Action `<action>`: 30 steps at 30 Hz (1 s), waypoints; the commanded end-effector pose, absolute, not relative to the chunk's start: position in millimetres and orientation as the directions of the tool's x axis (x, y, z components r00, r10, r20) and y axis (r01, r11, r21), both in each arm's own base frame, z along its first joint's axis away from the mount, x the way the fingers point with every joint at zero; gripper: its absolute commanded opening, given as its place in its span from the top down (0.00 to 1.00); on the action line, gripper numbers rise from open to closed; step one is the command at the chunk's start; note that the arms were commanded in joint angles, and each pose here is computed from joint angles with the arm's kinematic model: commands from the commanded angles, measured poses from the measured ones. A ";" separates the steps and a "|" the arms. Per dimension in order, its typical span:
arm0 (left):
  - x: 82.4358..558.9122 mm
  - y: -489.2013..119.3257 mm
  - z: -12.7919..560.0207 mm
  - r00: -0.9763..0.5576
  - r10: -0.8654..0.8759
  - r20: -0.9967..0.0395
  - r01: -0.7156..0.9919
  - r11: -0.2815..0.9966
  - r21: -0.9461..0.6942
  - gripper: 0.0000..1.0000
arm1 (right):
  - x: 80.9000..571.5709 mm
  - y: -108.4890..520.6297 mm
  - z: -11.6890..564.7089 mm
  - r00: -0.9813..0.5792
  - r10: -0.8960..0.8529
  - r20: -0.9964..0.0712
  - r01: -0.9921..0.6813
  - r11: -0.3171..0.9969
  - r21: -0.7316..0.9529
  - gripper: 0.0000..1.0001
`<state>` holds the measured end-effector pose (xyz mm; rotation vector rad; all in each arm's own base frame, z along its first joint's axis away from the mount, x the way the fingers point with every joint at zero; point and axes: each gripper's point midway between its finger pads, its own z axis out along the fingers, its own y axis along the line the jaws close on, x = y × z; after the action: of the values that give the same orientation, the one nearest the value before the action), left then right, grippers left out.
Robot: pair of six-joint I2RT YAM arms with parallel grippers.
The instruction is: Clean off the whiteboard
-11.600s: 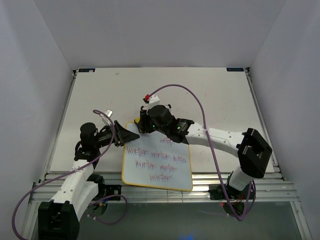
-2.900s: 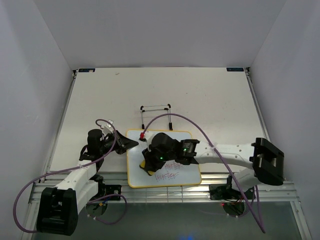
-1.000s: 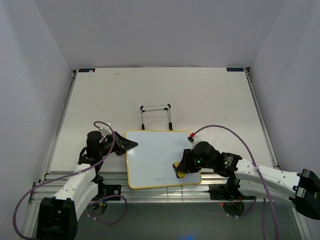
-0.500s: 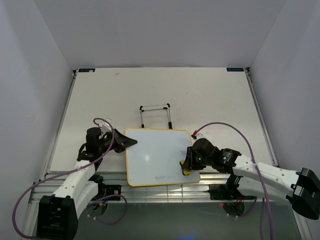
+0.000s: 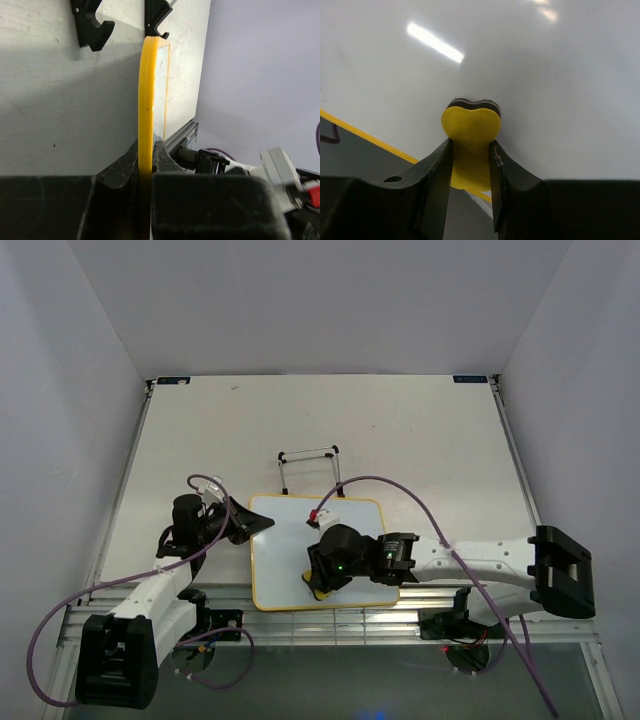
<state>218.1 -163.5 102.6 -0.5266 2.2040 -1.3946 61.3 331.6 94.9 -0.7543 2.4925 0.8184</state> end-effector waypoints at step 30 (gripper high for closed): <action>219.3 -137.4 50.8 -0.730 -0.661 -0.176 -0.241 0.489 -0.838 1.00 | 40.4 180.6 11.9 -0.903 -0.187 -0.386 -0.278 0.941 0.194 0.89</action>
<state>213.4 -163.5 95.1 -0.5406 2.1875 -1.4144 47.9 245.3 59.3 -0.2929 2.5834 0.7246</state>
